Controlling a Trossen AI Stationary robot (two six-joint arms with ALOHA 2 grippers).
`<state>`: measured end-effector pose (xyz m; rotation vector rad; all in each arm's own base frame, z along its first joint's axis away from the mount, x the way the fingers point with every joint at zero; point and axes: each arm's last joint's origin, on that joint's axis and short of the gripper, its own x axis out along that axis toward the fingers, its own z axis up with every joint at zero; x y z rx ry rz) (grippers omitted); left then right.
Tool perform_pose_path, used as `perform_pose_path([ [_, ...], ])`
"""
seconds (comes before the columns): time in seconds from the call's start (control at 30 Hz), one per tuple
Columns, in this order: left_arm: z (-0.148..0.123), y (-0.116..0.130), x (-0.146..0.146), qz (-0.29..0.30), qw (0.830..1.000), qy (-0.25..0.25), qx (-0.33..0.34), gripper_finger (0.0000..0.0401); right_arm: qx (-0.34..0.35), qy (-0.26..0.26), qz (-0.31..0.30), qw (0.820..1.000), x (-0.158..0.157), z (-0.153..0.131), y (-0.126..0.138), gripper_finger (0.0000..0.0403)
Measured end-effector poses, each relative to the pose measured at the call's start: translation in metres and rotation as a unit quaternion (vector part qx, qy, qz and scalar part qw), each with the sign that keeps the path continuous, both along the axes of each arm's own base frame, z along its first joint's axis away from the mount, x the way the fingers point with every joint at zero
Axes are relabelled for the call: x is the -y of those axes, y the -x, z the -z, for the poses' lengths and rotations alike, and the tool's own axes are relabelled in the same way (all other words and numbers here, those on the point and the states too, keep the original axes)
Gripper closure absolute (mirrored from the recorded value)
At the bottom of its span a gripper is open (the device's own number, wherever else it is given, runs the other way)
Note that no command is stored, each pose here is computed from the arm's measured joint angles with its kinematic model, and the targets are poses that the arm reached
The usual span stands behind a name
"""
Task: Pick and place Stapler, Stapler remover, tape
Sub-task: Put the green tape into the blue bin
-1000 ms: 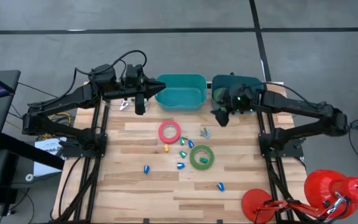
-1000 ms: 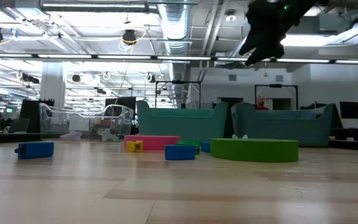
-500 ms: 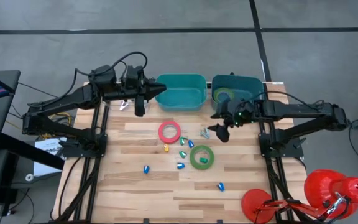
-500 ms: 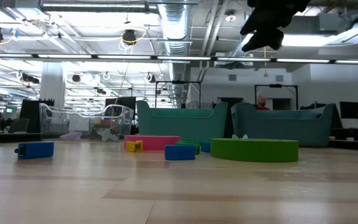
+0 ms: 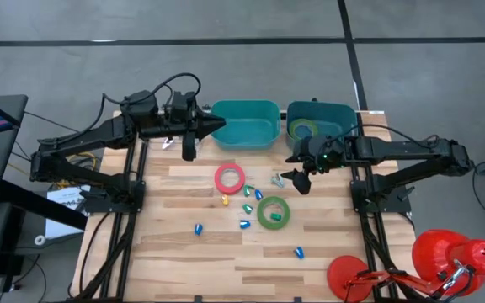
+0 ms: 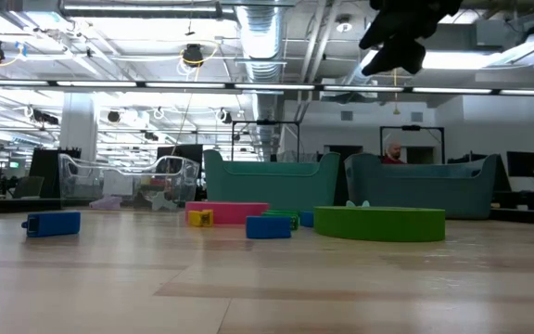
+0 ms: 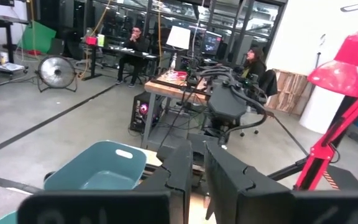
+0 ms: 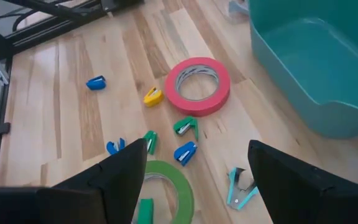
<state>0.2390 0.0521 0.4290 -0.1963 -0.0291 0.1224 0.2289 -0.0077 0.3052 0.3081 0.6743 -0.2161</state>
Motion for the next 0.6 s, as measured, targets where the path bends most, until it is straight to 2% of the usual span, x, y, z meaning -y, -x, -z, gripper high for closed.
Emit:
perform_pose_path([
  [0.37,0.000,-0.004,0.020,0.042,0.999,0.000,0.000,0.0367,-0.001,0.000,-0.043,0.999,-0.020,0.000,0.000,0.0131],
  [0.6,0.000,-0.005,0.035,0.072,0.997,0.000,0.000,0.0367,-0.034,0.001,-0.081,0.996,-0.039,0.016,-0.013,0.0131],
])
